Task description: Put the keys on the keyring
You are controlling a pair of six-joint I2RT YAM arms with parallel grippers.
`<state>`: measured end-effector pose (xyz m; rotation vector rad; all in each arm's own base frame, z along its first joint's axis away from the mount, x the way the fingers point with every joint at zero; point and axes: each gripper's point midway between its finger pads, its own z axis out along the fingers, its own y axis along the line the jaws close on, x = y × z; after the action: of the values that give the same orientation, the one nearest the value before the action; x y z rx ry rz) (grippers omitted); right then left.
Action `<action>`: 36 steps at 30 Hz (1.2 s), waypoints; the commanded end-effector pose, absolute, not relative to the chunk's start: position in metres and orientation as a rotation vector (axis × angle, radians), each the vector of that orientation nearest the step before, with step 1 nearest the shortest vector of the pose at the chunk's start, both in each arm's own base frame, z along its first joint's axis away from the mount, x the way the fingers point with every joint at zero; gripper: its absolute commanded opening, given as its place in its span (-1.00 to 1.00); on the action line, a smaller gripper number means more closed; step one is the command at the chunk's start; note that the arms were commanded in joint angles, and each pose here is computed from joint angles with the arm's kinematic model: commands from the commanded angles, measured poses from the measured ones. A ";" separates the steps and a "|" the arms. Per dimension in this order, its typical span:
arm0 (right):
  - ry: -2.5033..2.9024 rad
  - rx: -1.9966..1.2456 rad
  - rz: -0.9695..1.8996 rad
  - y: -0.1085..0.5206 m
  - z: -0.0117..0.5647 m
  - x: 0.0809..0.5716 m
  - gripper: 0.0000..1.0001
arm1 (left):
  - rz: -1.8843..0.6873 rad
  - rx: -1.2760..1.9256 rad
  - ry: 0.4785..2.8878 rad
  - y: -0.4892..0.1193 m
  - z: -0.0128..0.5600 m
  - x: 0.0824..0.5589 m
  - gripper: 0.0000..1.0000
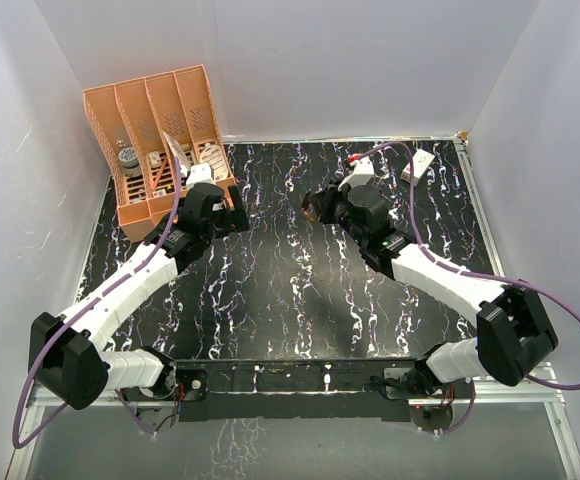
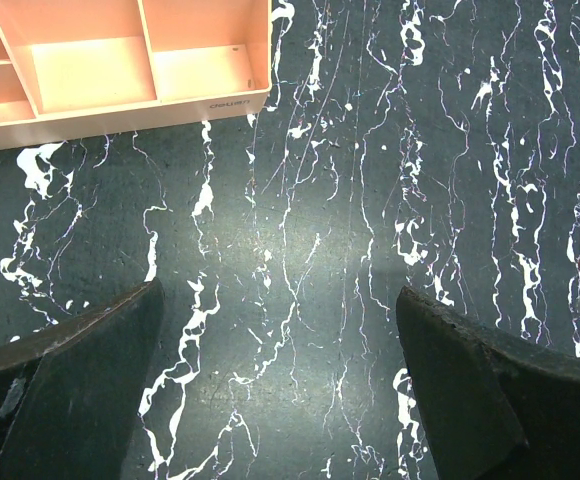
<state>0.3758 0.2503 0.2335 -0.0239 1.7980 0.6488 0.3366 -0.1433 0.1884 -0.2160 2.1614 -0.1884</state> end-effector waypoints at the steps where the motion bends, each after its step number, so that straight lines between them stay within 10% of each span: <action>1: 1.703 -0.010 0.651 0.244 0.265 0.378 -1.00 | -0.216 -0.232 2.117 -0.140 0.203 0.336 0.97; 36: 1.952 -0.130 0.791 0.304 0.163 0.358 -1.00 | -0.201 -0.235 2.121 -0.138 0.199 0.334 0.97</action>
<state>0.3665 0.2752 0.1629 -0.0878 1.9719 0.6838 0.3347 -0.1422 0.1837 -0.2148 2.1699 -0.1828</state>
